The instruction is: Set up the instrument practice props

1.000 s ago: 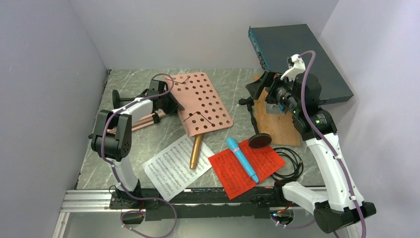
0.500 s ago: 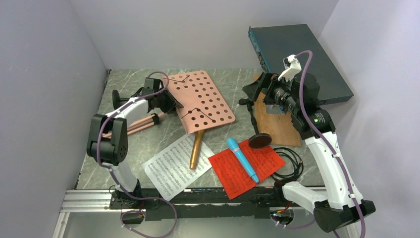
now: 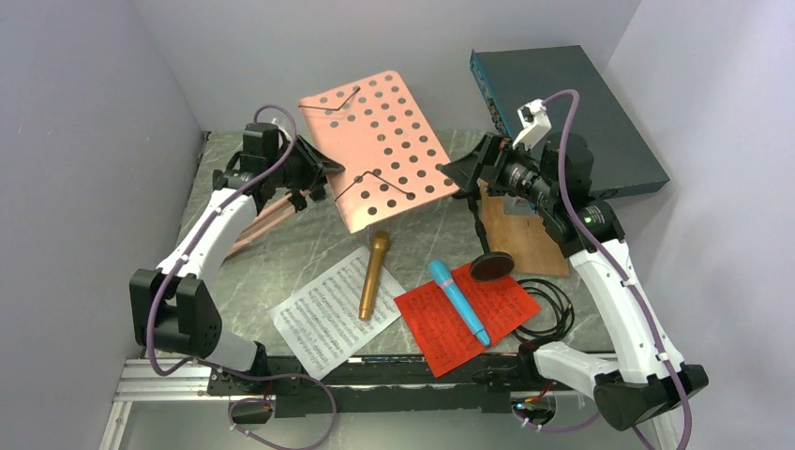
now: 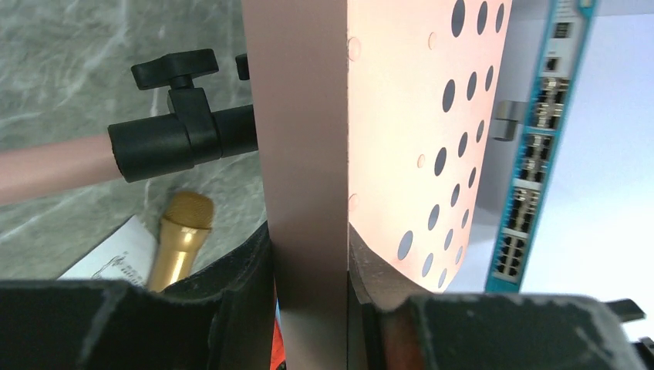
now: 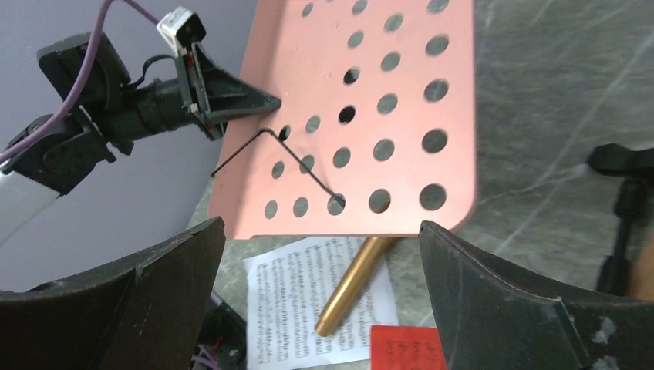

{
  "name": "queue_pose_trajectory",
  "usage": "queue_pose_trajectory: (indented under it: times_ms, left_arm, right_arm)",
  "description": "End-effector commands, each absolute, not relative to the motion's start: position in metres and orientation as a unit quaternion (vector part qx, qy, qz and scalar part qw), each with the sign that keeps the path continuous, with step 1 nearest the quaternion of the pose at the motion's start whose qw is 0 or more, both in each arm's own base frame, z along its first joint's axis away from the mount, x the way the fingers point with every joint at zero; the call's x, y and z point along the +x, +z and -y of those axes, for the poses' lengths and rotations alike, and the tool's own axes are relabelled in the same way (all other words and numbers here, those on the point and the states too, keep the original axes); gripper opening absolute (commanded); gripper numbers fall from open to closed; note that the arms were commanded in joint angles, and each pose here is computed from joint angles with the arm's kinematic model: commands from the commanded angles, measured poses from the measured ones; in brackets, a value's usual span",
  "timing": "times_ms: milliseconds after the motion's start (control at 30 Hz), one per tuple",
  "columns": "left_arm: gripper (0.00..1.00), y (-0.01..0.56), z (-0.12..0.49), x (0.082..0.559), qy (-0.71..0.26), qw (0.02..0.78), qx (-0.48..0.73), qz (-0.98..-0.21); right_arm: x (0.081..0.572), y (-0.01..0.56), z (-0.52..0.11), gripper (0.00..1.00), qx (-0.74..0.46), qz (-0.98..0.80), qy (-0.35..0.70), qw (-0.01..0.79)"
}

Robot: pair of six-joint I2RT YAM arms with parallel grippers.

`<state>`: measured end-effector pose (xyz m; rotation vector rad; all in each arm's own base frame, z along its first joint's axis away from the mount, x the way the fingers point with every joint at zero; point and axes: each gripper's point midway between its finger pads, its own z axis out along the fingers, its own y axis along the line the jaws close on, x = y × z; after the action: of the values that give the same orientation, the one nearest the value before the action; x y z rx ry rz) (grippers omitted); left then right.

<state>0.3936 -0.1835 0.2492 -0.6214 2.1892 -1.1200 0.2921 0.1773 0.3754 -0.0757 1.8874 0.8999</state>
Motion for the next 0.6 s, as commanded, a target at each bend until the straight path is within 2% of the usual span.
queue_pose_trajectory:
  times_ms: [0,267,567]
  left_arm:
    - [0.0,0.438,0.187,0.384,-0.531,0.492,-0.106,-0.681]
    - [0.0,0.506,0.173,0.366,-0.548,0.572,-0.095,-0.602]
    - [0.0,0.548,0.158,0.349,-0.58,0.61,-0.121,-0.526]
  right_arm:
    - [0.287,0.418,-0.198,1.0,-0.043,-0.741,0.425,0.518]
    - [0.297,0.449,-0.188,1.0,0.022,-0.717,0.426,0.551]
    - [0.3,0.458,-0.188,0.9,0.07,-0.689,0.456,0.558]
